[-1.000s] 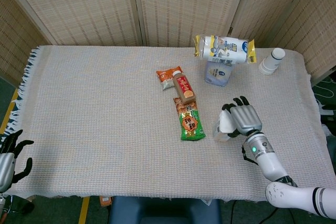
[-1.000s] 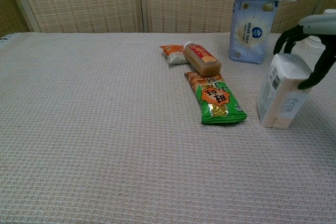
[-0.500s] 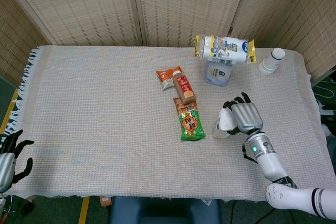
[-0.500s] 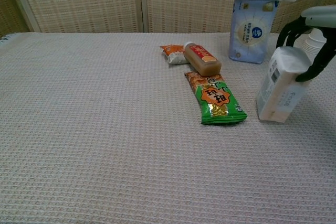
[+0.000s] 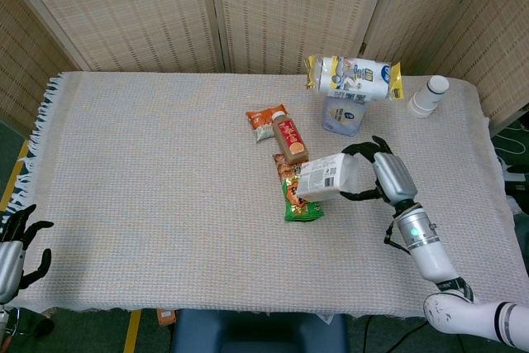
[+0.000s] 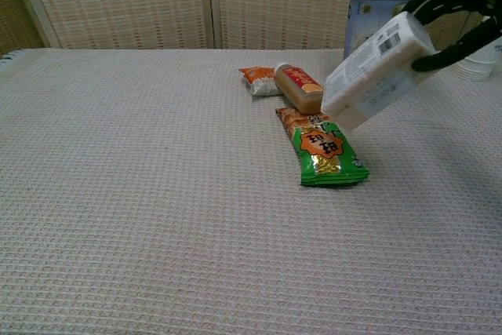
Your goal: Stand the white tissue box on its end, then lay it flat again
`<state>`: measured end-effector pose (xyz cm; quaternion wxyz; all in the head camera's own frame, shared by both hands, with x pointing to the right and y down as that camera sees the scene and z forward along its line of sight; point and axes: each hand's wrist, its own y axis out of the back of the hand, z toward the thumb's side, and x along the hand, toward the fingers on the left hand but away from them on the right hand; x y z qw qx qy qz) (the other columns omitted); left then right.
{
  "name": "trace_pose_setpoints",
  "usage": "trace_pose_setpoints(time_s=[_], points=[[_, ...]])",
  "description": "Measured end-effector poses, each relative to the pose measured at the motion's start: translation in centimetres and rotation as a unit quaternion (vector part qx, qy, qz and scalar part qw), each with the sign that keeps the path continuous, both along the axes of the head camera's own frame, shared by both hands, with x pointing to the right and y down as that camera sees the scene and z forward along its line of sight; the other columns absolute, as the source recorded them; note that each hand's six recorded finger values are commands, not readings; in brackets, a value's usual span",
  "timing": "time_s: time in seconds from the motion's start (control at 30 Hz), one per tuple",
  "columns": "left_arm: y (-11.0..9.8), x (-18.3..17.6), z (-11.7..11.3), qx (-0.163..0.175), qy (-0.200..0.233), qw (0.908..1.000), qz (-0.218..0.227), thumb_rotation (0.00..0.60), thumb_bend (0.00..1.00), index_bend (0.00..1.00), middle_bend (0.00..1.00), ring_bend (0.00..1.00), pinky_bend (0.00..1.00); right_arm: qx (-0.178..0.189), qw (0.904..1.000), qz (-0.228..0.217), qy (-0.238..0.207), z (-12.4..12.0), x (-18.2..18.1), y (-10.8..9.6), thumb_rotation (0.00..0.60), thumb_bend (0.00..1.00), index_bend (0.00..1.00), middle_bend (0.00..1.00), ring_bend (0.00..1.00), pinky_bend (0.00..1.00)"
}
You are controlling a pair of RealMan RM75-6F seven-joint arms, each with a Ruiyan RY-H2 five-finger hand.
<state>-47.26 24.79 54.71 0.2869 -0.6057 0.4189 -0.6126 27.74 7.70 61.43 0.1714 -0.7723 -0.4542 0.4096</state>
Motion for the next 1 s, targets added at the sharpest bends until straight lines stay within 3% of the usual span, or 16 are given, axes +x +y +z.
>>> trace_pose_setpoints(time_s=[0.07,0.17,0.5,0.8,1.0], points=[[0.0,0.1,0.1,-0.001,0.0,1.0,0.001,0.6,0.49,0.29,0.0,0.0,0.3,-0.003,0.9988,0.019,-0.045,0.3,0.8,0.0,0.6,0.03,0.45,0.52,0.53,0.0],[0.0,0.1,0.1,-0.002,-0.001,1.0,0.0,0.6,0.49,0.29,0.0,0.0,0.3,-0.001,0.997,0.028,-0.073,1.1,2.4,0.0,0.6,0.04,0.44,0.52,0.53,0.0],[0.0,0.0,0.2,-0.002,-0.002,1.0,-0.001,0.6,0.49,0.3,0.0,0.0,0.3,0.022,0.9995,0.013,-0.02,4.4,6.0,1.8,0.6,0.04,0.42,0.52,0.53,0.0],[0.0,-0.1,0.2,-0.001,-0.004,1.0,-0.002,0.6,0.49,0.3,0.0,0.0,0.3,0.027,0.9975,0.022,-0.061,5.8,6.6,2.6,0.6,0.04,0.42,0.52,0.52,0.0],[0.0,-0.1,0.2,-0.001,-0.005,1.0,-0.002,0.6,0.49,0.3,0.0,0.0,0.3,0.011,0.9966,0.031,-0.076,7.3,7.2,3.3,0.6,0.04,0.42,0.52,0.52,0.0]])
